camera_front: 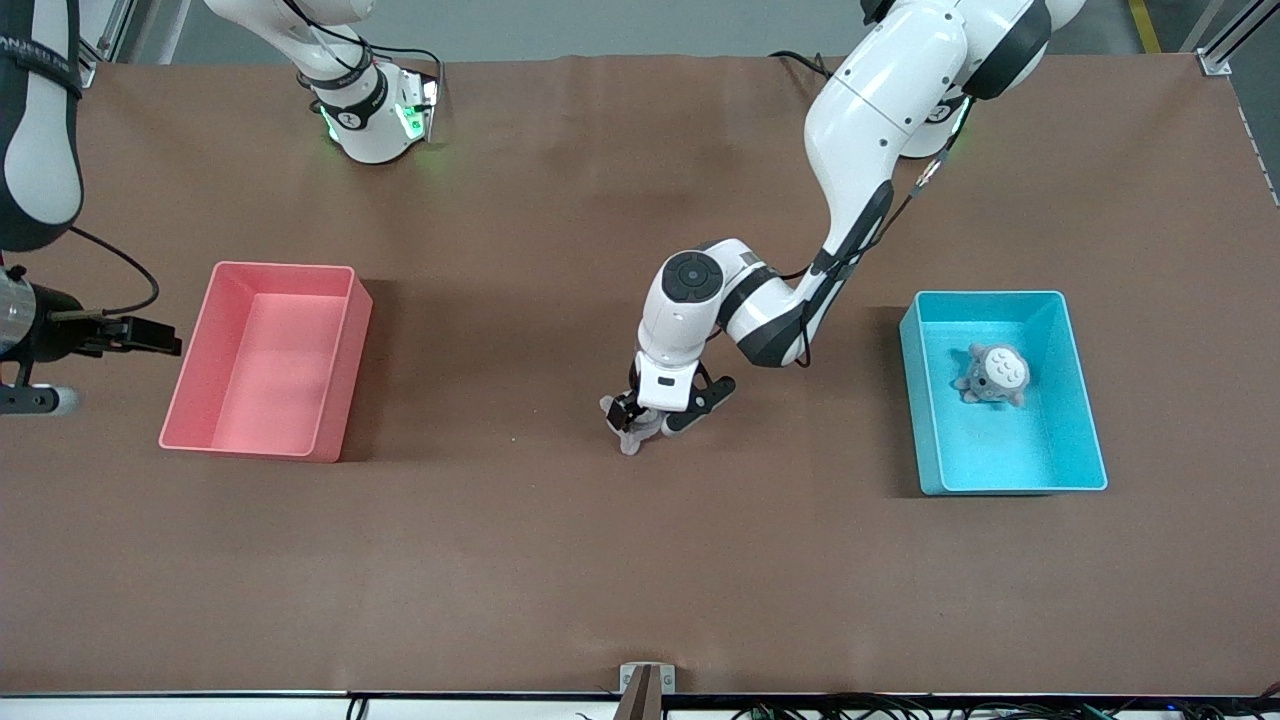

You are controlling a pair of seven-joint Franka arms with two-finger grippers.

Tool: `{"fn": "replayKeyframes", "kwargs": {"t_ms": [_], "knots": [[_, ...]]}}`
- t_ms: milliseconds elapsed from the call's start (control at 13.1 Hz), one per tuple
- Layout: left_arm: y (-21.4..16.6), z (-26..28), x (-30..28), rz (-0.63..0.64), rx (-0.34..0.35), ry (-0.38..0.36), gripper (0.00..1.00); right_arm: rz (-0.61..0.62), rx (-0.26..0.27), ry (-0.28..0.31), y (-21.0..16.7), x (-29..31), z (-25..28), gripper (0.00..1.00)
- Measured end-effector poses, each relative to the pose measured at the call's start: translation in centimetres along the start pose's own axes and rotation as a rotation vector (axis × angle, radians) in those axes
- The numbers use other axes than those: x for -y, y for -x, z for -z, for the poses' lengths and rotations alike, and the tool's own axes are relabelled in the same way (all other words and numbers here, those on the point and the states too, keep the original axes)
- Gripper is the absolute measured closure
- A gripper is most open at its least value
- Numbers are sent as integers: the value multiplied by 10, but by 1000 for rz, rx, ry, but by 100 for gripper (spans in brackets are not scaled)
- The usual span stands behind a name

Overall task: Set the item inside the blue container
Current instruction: 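Reach the left gripper to the totoro on the table and grasp it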

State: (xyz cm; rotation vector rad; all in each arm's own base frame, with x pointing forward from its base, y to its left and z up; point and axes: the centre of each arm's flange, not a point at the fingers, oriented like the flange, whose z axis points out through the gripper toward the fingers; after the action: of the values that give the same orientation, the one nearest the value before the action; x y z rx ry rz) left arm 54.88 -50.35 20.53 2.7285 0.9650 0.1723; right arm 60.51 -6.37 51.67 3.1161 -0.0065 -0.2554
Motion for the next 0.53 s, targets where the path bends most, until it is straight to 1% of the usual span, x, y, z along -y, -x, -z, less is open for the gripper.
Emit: {"fn": "replayKeyframes", "kwargs": {"t_ms": [304,532], "knots": [[5,-10,0,-3,7,9,0,-12,-34,-5,35,3,25,0],[13,-19,2,-11,15,12,0,-14,-61,-7,52,3,42,0]]}}
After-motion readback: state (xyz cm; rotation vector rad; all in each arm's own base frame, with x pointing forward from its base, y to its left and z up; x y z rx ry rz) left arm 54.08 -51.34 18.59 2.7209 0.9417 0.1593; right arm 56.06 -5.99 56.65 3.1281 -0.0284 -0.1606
